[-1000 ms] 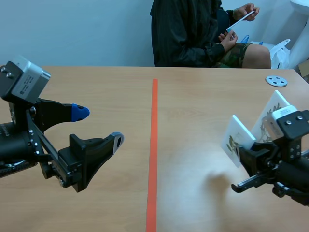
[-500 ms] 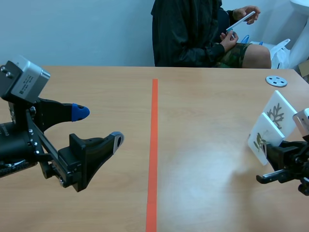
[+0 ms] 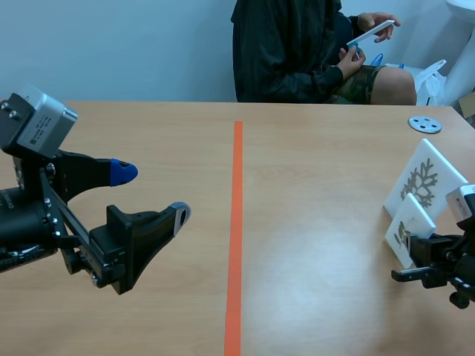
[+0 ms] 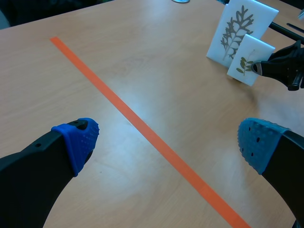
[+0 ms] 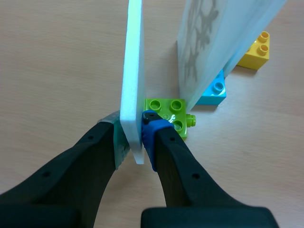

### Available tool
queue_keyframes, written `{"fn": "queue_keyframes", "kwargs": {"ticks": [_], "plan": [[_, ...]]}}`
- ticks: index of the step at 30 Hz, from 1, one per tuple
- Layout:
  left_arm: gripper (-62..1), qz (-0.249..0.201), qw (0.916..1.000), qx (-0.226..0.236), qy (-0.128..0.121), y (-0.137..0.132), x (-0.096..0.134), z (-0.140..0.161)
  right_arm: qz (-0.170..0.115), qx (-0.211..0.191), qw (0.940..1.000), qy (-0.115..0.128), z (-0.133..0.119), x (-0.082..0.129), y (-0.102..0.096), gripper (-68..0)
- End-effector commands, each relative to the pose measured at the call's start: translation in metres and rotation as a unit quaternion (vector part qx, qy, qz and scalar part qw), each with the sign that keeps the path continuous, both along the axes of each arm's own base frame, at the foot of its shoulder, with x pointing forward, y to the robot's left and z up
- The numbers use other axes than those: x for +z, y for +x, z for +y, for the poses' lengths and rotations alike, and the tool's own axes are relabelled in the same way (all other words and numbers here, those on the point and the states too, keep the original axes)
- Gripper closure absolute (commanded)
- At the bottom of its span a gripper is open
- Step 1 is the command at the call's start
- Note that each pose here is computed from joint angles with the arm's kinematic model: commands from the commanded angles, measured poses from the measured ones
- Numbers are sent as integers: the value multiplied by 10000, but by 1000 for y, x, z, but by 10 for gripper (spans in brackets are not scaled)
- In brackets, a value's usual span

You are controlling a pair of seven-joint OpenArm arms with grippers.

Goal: Sort the leaf by its shape. The table is split by an orange tape line. A compound leaf with several leaflets goes to the left side, a simple leaf with one blade goes to the right side. Return to the home posture when a red brick is placed on the table.

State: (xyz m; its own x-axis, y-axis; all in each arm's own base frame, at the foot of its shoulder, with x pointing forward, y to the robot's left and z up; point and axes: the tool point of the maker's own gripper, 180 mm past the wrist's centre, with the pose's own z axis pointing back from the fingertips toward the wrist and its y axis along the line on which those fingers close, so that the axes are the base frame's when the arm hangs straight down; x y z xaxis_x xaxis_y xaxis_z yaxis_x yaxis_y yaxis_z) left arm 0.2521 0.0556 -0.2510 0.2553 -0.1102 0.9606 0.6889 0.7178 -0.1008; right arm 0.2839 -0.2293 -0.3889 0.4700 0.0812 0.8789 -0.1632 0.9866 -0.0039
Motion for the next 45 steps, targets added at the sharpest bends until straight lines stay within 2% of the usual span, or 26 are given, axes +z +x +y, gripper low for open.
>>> {"fn": "queue_keyframes", "kwargs": {"ticks": [1,3,9,14,20,22,28,34,38,42,45], "plan": [[-623,-76,9999,23,-106,2,6,-1,-234,-60,9997,4,-2,12,9,-15],[-623,-76,9999,23,-106,2,6,-1,-218,-111,9997,3,-4,10,9,-26],[-623,-76,9999,23,-106,2,6,-1,-211,-102,9997,-22,-4,10,8,-123],[-623,-76,9999,23,-106,2,6,-1,-211,-101,9997,-19,-3,10,8,-225],[-623,-76,9999,23,-106,2,6,-1,-320,-88,9994,-9,-2,15,11,-251],[-623,-76,9999,23,-106,2,6,-1,-386,-80,9992,-21,-2,19,13,-293],[-623,-74,9999,23,-103,2,5,-1,-557,-58,9983,-138,-6,41,21,-418],[-623,-74,9999,23,-103,2,5,-1,-939,181,9954,1,6,71,26,-575],[-623,-74,9999,23,-103,2,5,-1,-1213,315,9921,54,16,96,31,-594],[-623,-72,9999,22,-102,2,5,0,-1365,545,9891,97,31,122,34,-596],[-623,-75,9999,23,-104,2,6,-1,-1615,911,9824,241,53,149,31,-597]]}}
